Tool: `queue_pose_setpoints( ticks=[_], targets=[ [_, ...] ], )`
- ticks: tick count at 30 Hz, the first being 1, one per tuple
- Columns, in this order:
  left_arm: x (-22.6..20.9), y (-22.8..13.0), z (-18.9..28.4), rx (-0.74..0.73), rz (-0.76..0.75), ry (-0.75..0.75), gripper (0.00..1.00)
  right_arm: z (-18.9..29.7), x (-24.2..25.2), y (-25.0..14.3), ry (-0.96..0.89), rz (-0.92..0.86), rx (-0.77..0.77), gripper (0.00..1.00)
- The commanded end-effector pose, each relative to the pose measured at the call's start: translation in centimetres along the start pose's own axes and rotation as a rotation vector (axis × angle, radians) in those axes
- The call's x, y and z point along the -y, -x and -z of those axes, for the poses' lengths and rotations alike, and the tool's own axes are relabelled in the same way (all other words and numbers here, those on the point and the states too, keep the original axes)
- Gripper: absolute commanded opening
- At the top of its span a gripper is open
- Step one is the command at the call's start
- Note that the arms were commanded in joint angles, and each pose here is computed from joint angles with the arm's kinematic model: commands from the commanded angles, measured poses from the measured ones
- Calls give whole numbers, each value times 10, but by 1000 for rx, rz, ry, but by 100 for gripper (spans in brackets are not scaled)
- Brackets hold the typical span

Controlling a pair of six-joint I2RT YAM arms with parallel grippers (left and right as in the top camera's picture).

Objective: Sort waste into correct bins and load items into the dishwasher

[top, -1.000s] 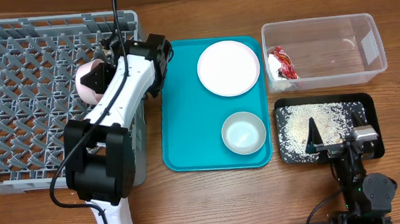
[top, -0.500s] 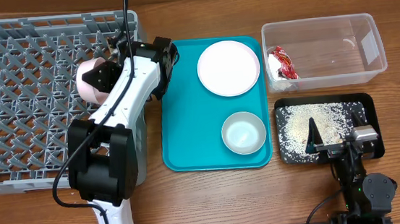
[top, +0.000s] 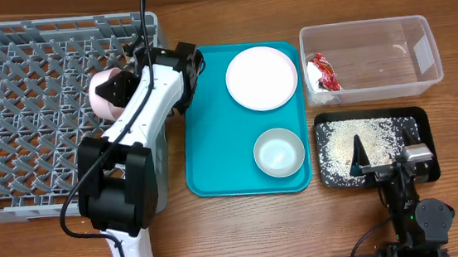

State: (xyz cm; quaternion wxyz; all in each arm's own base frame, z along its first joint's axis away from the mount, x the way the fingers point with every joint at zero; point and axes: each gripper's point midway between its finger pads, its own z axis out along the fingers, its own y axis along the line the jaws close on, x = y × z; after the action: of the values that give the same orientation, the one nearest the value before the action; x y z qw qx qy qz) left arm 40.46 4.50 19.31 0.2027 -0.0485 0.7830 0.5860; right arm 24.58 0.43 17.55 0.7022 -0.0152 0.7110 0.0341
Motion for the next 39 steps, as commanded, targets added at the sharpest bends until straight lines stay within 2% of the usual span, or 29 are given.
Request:
queue_pose_setpoints(
  ticks=[1,4,9,21,24,27,30,36,39],
  targets=[
    [2,0,-1,5,7,10,4,0,0,-1,2,2,7,100],
    [-6,5,0,35,0,56,4,0,0,-1,2,2,7,100],
    [3,-3,-1,-1,-12,5,4,0,0,-1,2,2,7,100],
    [2,-8,-6,33,-38,79,4,0,0,-1,2,2,7,100],
    [3,-7,-4,39,-42,75,9,0,0,-1,2,2,7,100],
    [1,-4,-1,55,-66,92,9,0,0,-1,2,2,7,100],
    [-2,-2,0,69,-75,111,4,0,0,-1,2,2,7,100],
    [-13,6,2,109,-122,179,4,0,0,-1,2,2,7,100],
    [-8,4,3,97,-122,152,4,0,0,-1,2,2,7,100]
  ],
)
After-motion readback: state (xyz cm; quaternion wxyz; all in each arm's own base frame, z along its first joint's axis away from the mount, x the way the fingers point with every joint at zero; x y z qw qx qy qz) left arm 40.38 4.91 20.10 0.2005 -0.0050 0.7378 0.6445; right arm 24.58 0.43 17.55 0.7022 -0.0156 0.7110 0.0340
